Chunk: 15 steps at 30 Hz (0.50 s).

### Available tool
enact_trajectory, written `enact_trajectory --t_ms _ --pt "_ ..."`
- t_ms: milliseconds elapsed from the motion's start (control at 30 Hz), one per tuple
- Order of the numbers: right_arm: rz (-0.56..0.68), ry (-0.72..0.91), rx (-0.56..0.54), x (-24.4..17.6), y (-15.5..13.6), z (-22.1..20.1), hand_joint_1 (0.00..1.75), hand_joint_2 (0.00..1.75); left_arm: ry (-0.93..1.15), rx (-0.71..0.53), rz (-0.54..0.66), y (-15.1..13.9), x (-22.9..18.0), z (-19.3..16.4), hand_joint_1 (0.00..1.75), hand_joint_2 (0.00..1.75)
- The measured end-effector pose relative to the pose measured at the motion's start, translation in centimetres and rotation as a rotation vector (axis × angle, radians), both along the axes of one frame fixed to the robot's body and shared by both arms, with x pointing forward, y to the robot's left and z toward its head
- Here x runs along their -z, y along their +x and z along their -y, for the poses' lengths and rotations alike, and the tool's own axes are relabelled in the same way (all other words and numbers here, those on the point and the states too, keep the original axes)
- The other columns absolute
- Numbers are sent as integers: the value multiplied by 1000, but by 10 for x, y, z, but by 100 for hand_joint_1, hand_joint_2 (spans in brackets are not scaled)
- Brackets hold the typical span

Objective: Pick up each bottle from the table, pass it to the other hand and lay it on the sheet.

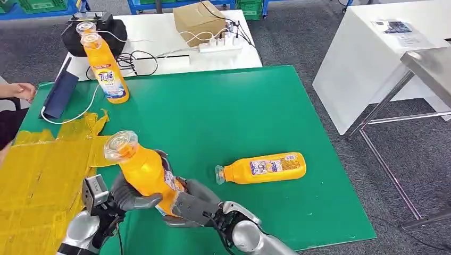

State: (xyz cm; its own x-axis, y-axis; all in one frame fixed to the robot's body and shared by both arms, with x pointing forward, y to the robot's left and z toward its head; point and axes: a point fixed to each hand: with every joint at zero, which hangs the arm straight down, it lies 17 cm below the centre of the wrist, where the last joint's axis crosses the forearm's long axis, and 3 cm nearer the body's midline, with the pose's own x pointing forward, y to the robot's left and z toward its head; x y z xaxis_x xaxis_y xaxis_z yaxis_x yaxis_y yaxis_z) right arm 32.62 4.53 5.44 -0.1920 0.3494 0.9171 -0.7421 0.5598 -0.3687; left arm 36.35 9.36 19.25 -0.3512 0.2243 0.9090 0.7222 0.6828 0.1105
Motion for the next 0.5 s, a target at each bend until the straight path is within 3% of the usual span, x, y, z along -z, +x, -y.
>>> enact_trajectory --t_ms 67,100,133,300,500 --pt "-2 -1 -2 1 -1 -1 175 175 2 10 1 -2 1 1 175 175" --pt "-1 -3 -2 2 -1 -1 159 175 4 14 2 -3 1 2 175 175" --pt "2 -5 -1 2 -1 -1 0 175 6 15 5 -4 2 2 175 175" --pt "99 -70 38 -1 10 6 0 175 79 -64 57 0 9 1 175 175" --pt "122 -74 46 -8 15 9 0 175 91 -80 80 -2 6 -2 175 175"
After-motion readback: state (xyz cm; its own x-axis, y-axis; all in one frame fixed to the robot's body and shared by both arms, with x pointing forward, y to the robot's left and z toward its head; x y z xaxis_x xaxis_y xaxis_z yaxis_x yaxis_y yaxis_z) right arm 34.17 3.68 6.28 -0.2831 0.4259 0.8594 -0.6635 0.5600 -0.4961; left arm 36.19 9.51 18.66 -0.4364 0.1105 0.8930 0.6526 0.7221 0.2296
